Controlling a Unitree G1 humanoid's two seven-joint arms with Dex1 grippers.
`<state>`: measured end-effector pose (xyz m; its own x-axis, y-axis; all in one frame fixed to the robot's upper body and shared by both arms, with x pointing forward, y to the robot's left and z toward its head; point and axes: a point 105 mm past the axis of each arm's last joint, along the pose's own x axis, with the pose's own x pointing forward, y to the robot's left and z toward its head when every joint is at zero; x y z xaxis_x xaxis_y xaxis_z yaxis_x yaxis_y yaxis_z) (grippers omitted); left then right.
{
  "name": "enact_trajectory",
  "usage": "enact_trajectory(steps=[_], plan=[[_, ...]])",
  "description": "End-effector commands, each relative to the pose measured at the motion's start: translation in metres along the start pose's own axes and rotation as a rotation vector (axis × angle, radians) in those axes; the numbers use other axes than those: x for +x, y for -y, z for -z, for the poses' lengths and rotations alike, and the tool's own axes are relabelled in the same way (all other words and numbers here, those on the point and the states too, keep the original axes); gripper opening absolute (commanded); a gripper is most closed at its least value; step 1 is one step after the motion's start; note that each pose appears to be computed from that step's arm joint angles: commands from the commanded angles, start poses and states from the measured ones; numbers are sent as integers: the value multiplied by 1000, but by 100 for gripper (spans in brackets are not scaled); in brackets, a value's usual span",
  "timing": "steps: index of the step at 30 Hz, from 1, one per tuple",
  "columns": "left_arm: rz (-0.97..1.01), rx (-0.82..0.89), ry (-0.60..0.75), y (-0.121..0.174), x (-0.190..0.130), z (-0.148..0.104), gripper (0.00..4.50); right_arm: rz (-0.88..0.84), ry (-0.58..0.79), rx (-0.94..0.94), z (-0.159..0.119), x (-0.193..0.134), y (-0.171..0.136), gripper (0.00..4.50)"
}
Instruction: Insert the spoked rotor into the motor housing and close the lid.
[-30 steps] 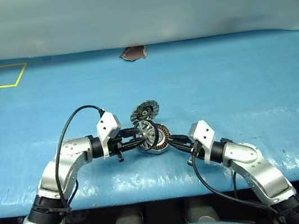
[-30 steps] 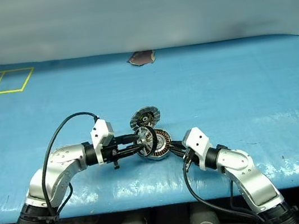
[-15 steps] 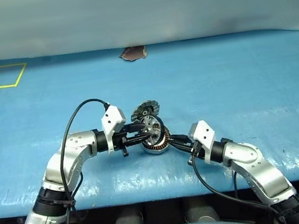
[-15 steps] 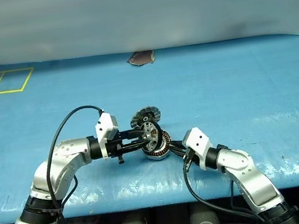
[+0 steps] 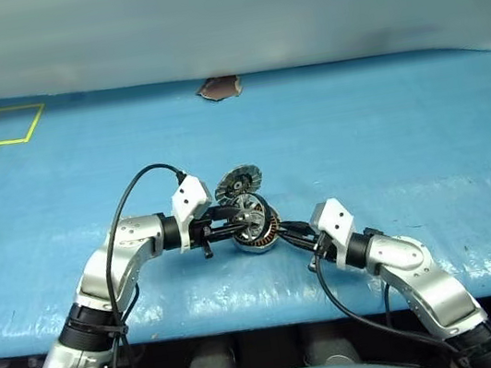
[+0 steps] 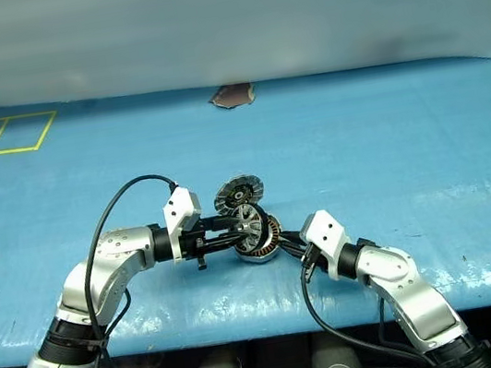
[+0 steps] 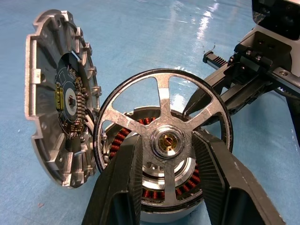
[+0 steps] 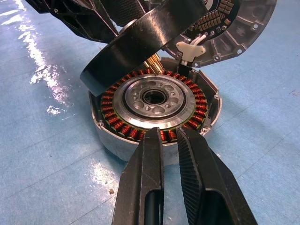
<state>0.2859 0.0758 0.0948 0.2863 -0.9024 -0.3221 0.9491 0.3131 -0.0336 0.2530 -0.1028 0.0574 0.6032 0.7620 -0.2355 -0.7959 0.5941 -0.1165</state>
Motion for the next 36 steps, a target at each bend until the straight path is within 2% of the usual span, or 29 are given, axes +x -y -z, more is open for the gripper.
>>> enact_trajectory(steps=[1,6,9,12,18,22,36], plan=[[19,24,-26,0,1,0,169,15,12,-20,-4,-1,0,60],[33,28,-42,0,1,2,169,21,11,-22,-4,-1,1,60],[9,51,-48,-5,2,1,229,27,11,-25,-4,-1,1,60],[-22,47,-53,-9,3,1,327,31,11,-27,-4,-1,2,60],[-6,21,10,-5,2,-7,327,42,6,-33,-4,-2,3,60],[3,-2,54,-2,-1,-11,327,73,-59,-71,1,-5,8,60],[-50,-59,50,1,-14,5,327,74,-73,-131,-14,-12,8,60]])
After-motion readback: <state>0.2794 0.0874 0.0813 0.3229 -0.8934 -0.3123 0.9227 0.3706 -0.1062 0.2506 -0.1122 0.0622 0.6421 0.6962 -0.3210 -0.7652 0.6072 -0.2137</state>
